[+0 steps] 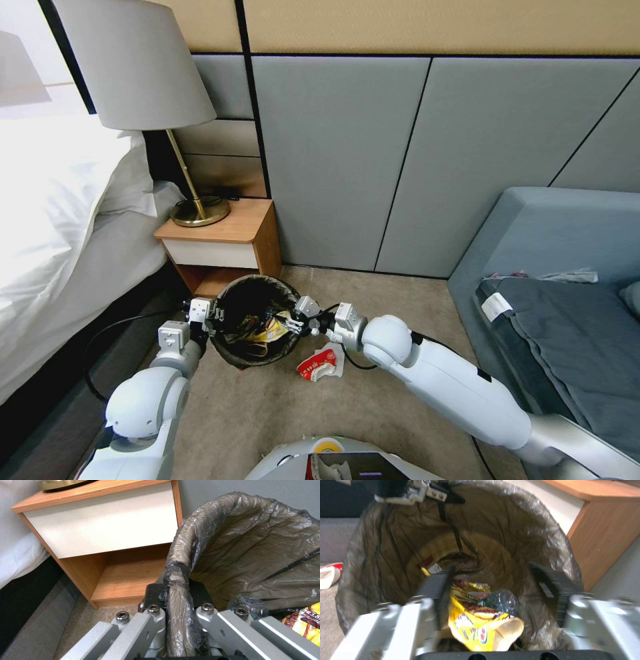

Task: Pick up the trash bin, then pick up the garbage from the floor and place it into the trash bin.

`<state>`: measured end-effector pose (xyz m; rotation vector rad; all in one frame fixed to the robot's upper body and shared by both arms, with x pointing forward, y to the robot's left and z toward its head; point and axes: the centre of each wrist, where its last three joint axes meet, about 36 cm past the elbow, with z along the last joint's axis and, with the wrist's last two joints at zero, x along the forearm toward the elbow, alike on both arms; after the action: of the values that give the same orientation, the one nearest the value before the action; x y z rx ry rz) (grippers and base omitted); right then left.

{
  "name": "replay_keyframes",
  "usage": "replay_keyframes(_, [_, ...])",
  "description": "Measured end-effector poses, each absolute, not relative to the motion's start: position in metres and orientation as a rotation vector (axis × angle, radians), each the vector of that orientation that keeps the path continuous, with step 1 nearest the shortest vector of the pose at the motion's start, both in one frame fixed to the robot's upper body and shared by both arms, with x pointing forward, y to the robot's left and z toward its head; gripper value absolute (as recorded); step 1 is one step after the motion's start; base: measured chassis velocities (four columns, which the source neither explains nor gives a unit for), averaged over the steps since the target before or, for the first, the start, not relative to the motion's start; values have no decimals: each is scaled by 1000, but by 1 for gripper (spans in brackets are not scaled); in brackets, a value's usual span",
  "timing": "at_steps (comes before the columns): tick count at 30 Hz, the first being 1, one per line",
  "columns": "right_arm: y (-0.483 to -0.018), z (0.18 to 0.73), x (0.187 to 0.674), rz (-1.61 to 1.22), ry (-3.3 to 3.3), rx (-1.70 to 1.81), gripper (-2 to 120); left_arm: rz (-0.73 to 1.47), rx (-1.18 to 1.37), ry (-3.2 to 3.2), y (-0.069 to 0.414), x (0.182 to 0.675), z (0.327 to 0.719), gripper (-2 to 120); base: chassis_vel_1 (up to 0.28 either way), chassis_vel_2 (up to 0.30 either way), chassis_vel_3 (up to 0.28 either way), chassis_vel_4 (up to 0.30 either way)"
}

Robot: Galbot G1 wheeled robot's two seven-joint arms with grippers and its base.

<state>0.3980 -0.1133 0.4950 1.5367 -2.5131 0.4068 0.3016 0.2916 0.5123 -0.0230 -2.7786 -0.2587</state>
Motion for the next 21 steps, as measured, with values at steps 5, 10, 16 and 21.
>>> replay_keyframes(5, [-114, 498, 397, 368, -2525, 1530, 90, -257, -23, -2779, 292, 302, 512, 4, 0, 0, 0, 0])
replay_keyframes(10, [-116, 508, 396, 329, -2549, 1531, 100, -257, -19, -2777, 293, 302, 512, 4, 0, 0, 0, 0])
replay_keyframes(16, [-139, 554, 392, 183, -2660, 1478, 100, -254, -4, -2773, 297, 304, 510, 4, 0, 0, 0, 0])
replay_keyframes(21, [-162, 572, 384, 171, -2715, 1432, 100, -247, 5, -2775, 300, 305, 510, 4, 0, 0, 0, 0])
